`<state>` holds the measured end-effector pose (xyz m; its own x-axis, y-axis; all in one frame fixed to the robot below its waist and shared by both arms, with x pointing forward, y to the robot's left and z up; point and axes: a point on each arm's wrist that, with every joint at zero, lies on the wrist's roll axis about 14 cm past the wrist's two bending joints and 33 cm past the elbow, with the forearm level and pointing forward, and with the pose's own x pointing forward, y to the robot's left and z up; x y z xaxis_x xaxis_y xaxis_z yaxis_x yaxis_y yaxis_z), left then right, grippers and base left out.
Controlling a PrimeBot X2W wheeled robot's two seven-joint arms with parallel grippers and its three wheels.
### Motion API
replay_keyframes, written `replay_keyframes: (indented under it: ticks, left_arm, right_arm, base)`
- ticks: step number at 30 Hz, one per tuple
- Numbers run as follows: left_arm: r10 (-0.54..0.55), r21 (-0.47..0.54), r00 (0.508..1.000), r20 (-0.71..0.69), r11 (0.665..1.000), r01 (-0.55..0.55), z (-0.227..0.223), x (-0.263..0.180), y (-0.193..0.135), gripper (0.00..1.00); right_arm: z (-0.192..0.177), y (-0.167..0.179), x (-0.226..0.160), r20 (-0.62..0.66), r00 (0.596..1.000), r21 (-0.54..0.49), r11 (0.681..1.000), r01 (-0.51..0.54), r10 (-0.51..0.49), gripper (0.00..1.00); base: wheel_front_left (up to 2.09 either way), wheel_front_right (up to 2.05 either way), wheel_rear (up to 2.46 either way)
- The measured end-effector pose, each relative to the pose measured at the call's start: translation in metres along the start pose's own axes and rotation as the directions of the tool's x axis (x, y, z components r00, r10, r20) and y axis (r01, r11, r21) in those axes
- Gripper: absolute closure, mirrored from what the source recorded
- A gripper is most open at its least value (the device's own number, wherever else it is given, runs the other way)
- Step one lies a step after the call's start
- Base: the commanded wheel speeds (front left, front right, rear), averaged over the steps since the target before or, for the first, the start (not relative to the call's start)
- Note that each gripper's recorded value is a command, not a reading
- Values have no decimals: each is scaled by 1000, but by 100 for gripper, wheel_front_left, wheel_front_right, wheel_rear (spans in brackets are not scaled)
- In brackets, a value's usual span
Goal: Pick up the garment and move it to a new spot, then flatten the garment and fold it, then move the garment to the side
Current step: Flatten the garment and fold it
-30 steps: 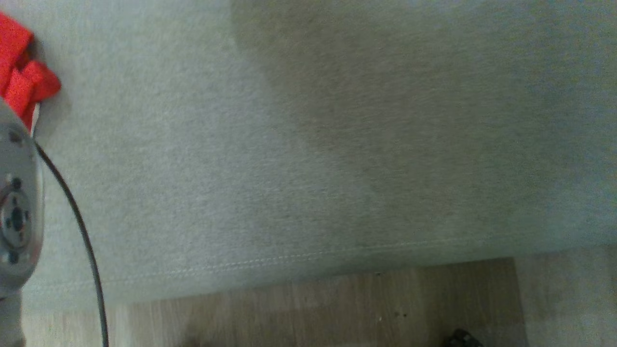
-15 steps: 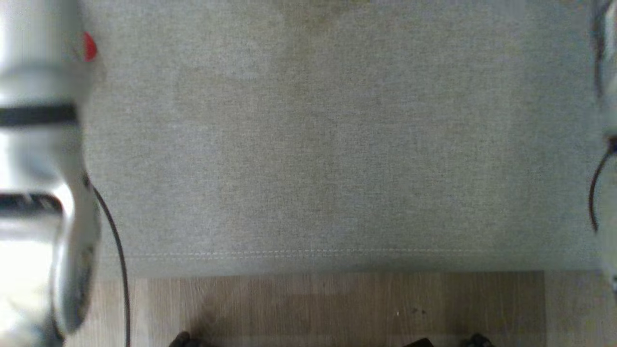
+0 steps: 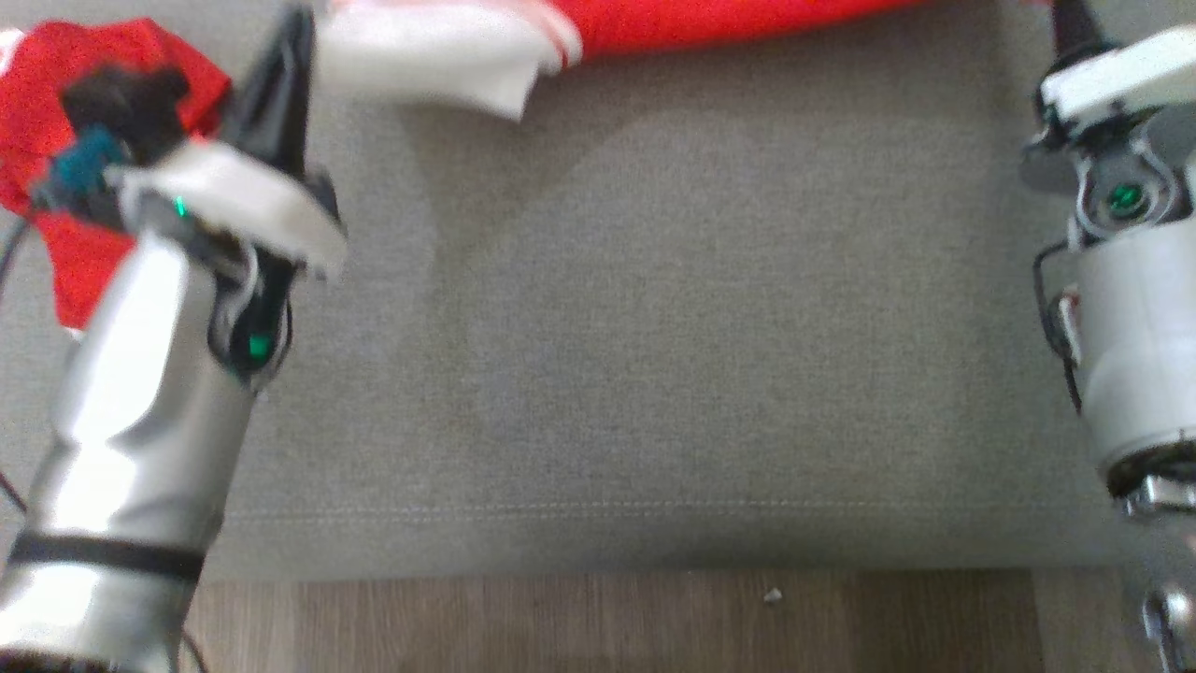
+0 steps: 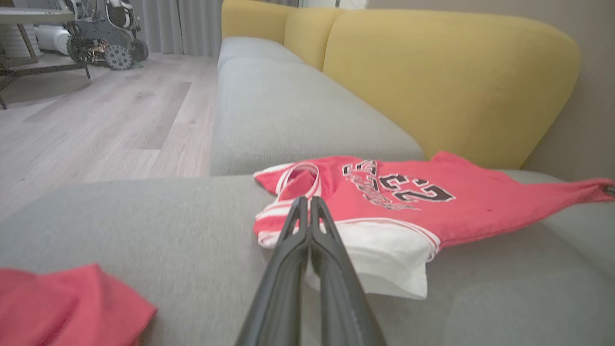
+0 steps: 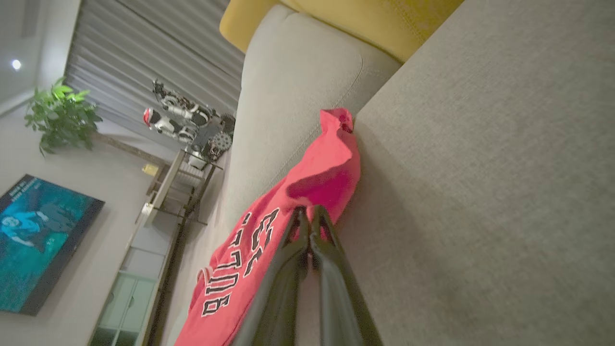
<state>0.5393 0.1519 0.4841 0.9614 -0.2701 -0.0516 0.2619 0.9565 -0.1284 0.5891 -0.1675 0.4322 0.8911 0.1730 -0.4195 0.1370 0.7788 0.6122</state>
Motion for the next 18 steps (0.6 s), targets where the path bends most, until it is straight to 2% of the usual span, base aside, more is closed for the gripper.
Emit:
replay_keyframes:
  ticks: [8,12,18]
  left_arm:
    - [8,94,991,-132,996,4,-28,-63,17,100]
    - [-28,104,984,-174,993,47,-36,-85,5,100]
    - [-59,111,973,-224,990,86,-42,-112,-3,100]
  right_arm:
    - [-11,0,-31,-45,999,-120,993,-1,-5,100]
    - [-18,-13,-47,-79,996,-187,982,23,-38,100]
    - [-29,-33,-69,-139,985,-335,941,48,-100,100]
  base:
    - [0,0,0]
    - [0,0,0]
    - [0,0,0]
